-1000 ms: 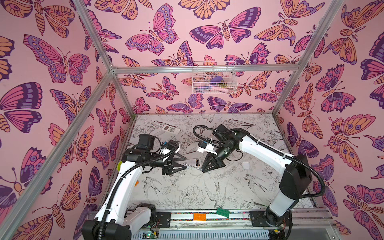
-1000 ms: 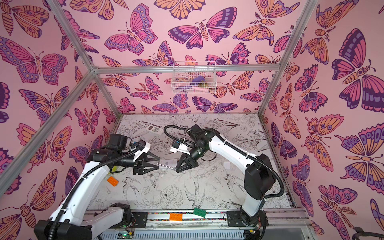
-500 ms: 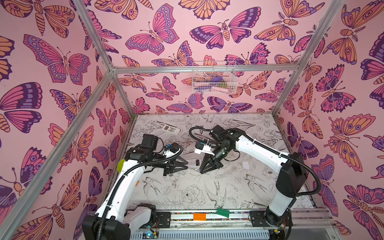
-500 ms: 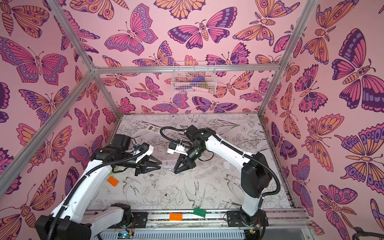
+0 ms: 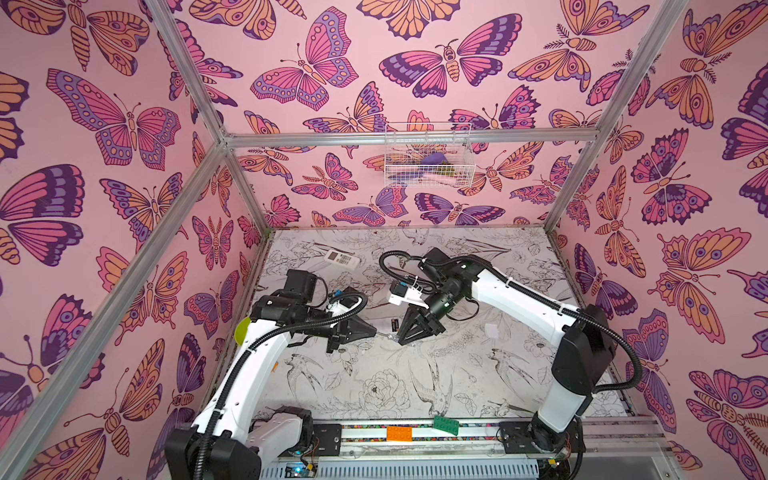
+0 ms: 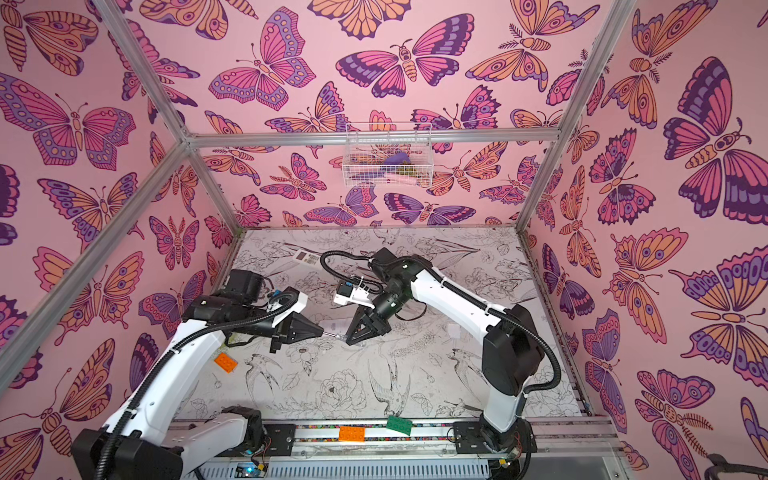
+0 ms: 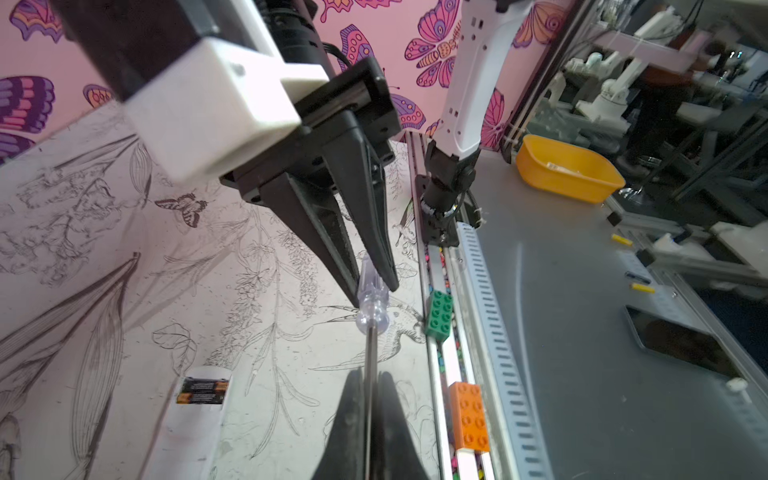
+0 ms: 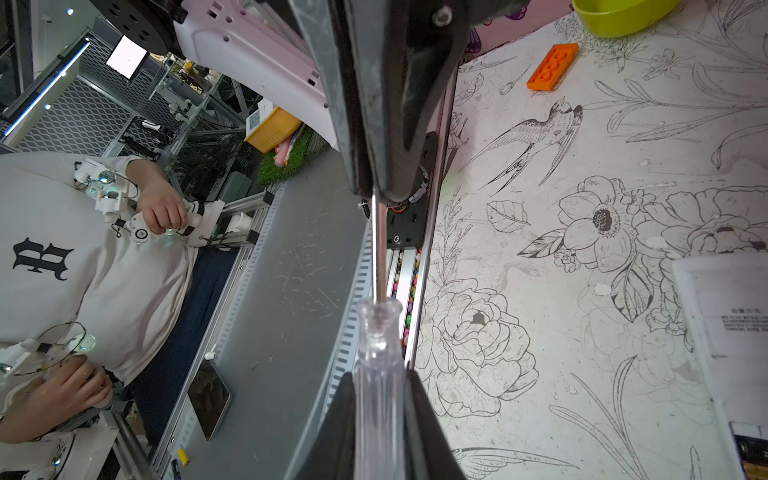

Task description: Unload the batteries from the remote control

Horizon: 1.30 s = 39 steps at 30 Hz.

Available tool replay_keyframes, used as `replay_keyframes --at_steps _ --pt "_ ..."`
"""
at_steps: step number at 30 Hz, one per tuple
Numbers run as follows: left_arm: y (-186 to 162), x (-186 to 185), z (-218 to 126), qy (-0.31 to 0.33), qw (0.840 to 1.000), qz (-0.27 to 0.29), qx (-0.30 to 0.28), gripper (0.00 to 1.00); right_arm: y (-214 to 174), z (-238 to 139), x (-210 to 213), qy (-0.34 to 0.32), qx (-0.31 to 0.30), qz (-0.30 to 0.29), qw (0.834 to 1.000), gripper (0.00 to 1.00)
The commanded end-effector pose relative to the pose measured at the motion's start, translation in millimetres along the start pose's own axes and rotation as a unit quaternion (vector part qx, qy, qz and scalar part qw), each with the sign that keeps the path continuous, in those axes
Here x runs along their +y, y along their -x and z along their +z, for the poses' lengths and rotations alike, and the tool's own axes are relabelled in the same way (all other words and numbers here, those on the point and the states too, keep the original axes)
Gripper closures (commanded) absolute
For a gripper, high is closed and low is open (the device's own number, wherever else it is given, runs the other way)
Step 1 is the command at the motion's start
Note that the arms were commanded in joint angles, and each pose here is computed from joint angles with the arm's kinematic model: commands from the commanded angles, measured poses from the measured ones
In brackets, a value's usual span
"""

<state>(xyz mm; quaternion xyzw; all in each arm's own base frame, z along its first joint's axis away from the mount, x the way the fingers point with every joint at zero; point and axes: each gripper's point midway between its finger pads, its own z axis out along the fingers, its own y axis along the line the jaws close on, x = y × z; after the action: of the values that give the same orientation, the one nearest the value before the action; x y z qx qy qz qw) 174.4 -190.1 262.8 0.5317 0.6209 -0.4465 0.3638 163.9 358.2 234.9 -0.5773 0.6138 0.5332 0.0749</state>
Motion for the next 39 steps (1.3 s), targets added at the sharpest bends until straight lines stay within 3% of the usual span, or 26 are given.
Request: replay_keyframes --at_steps 1,5,8,12,16,23,27,31,35,39 --pt "-0.4 -4.8 0.4 -0.011 1.000 -0.002 -0.011 1.00 4.2 -2.5 -0.1 0.012 -0.014 -0.012 1.000 0.89" --pt "6.8 -1.8 -6.2 -0.003 0.999 -0.010 -0.030 1.00 3.1 -8.0 -1.1 0.007 -0.020 -0.006 1.000 0.80" --pt "10.2 -2.4 -10.0 -0.001 0.999 -0.008 -0.047 1.00 -0.2 -12.0 -5.3 -0.010 -0.030 -0.018 0.999 0.67" --pt "19.3 3.8 -20.8 0.012 0.997 -0.025 -0.073 1.00 7.4 -26.3 -26.1 -0.074 -0.070 -0.005 0.995 0.53" --pt "24.4 7.5 -26.1 0.014 0.994 -0.035 -0.099 1.00 13.4 -40.7 -34.7 -0.146 -0.115 -0.040 0.982 0.34" --pt "32.9 26.5 -33.7 0.017 0.987 -0.092 -0.129 1.00 29.2 -61.6 -41.6 -0.218 -0.190 -0.060 0.955 0.33" --pt "30.5 37.0 -34.8 0.015 0.981 -0.132 -0.139 1.00 47.0 -94.7 -50.2 -0.278 -0.275 -0.059 0.918 0.32" --pt "26.4 49.8 -33.5 0.024 0.976 -0.160 -0.144 1.00 54.6 -106.2 -45.1 -0.289 -0.320 -0.094 0.897 0.32" --pt "17.0 75.0 -34.4 0.075 0.961 -0.227 -0.139 1.00 67.5 -108.8 -38.0 -0.262 -0.356 -0.099 0.892 0.31" --pt "14.9 76.5 -32.7 0.066 0.960 -0.225 -0.154 1.00 75.5 -106.7 -39.0 -0.237 -0.383 -0.096 0.888 0.29"
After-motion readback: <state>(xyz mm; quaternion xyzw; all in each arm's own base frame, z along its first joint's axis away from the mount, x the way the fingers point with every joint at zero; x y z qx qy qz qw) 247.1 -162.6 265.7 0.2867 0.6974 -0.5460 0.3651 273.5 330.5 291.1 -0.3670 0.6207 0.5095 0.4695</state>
